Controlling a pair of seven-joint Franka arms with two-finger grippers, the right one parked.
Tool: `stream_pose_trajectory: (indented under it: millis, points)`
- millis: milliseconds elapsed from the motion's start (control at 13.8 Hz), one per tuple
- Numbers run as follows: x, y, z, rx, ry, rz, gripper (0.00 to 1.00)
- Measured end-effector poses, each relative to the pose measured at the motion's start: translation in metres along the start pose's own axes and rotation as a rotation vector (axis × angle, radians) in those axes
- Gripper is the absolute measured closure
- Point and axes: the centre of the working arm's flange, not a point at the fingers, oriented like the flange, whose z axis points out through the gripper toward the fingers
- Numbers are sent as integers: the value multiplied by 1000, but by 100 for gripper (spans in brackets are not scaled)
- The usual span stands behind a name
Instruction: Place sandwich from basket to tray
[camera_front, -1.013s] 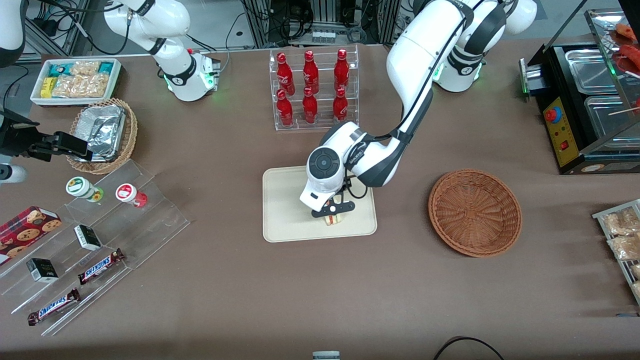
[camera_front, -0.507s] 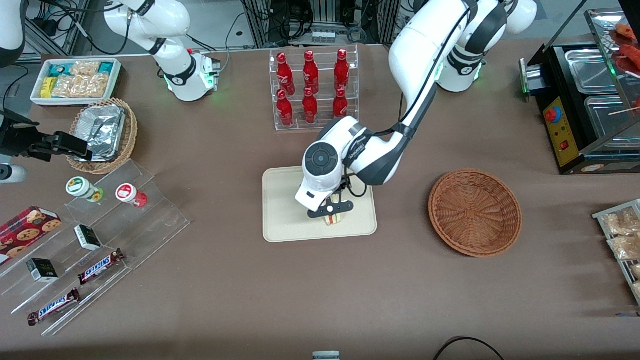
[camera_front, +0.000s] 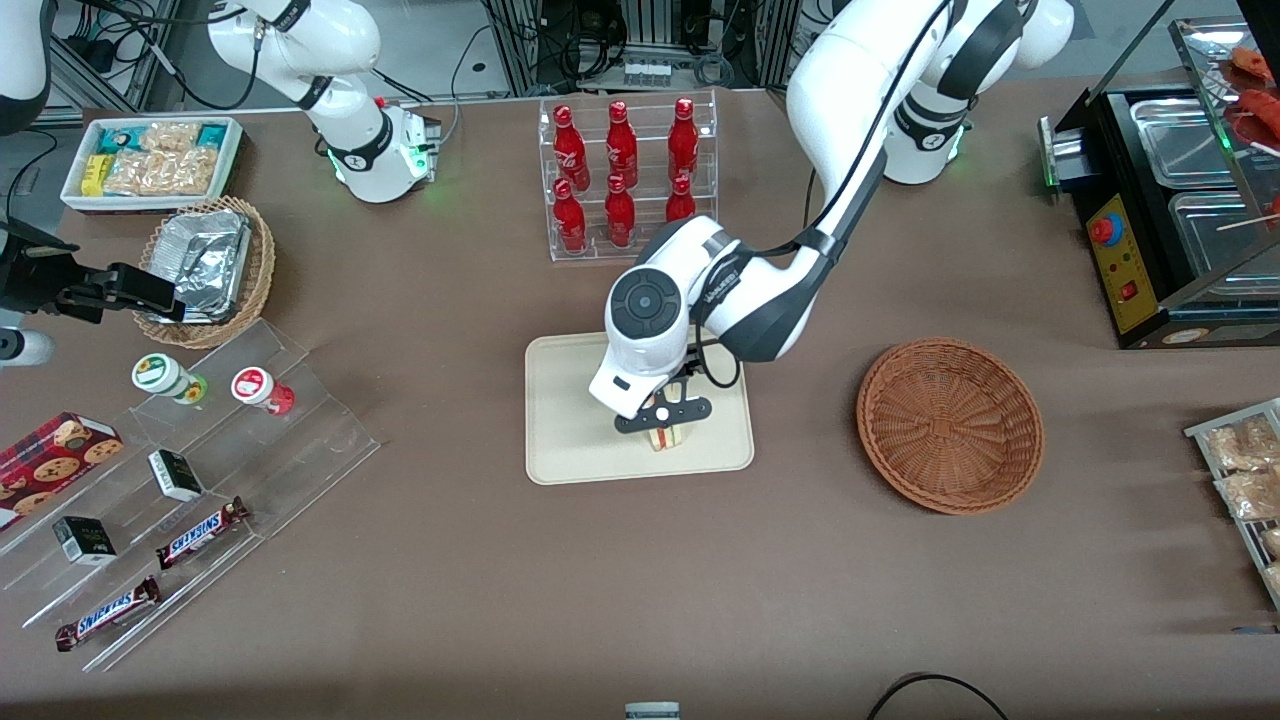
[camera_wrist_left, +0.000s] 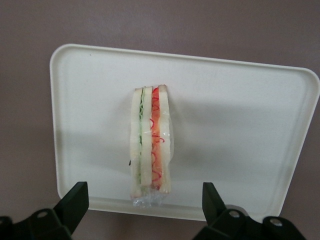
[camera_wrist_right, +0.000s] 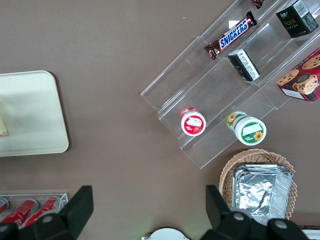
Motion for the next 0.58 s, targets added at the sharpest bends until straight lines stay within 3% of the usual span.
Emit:
stream_pose_trajectory:
  millis: [217,579]
  points:
    - [22,-36,-61,-27,29,28,0]
    - [65,-140,-122,-19,-18,102,0]
